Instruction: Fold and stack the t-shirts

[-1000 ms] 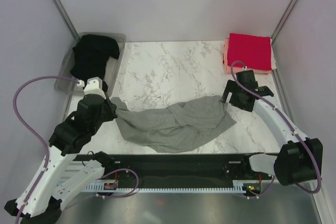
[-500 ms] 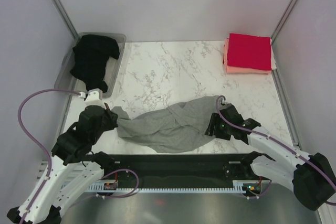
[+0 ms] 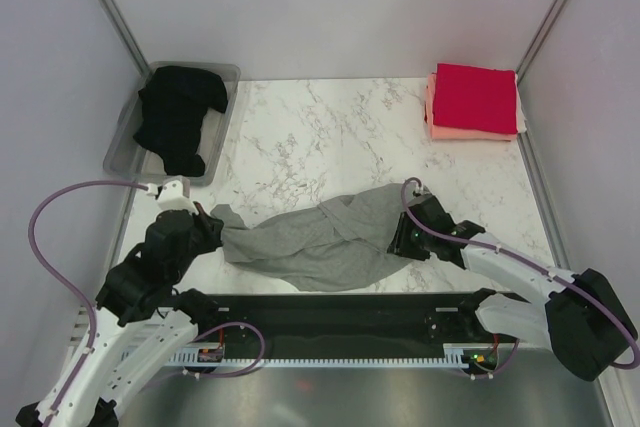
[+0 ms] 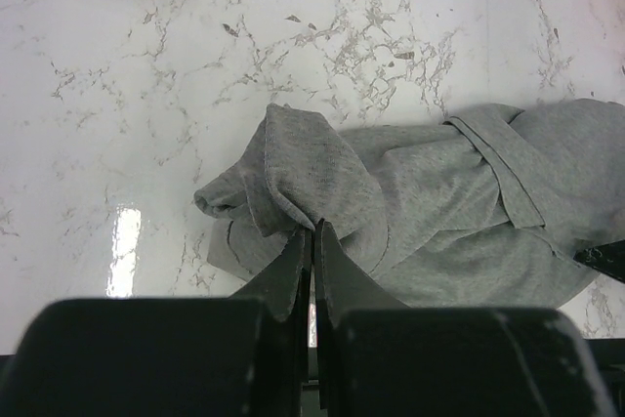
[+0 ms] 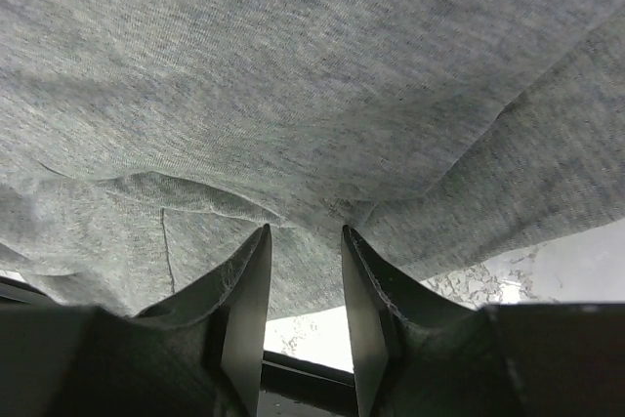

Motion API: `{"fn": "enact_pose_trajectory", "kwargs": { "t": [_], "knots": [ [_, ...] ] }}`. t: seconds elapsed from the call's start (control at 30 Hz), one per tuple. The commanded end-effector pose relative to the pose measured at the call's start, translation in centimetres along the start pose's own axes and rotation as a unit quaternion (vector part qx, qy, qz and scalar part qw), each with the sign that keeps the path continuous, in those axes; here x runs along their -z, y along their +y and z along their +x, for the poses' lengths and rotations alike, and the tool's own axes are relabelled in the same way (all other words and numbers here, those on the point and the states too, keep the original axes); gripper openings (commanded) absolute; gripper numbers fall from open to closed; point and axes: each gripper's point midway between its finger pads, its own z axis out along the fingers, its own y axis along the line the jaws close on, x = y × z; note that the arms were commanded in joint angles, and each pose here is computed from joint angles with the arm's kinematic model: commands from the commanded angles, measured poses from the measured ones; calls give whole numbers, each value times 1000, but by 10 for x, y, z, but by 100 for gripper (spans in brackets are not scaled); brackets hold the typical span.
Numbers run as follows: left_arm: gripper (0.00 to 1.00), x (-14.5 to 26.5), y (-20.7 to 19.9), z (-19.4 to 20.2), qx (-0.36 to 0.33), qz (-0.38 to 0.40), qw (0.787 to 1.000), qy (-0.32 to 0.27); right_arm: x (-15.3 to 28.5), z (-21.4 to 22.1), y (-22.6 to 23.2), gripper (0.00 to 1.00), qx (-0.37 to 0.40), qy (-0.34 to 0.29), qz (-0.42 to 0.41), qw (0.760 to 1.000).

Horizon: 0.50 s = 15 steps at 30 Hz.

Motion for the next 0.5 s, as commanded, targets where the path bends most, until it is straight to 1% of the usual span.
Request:
{"fn": "enact_pose_trajectory", "kwargs": {
  "t": [0.0,0.17,0.47],
  "knots": [
    [2,0,-3,-12,24,4,999,-30,-1,-12,10,42,-2,-22,-10,1000],
    [2,0,-3,-12,23,6,999,-31,-5,-6,5,42,3,-12,0,1000],
    [2,0,-3,-12,24,8,999,-34,9,-18,1,43,9,-37,17,999]
  ]
}}
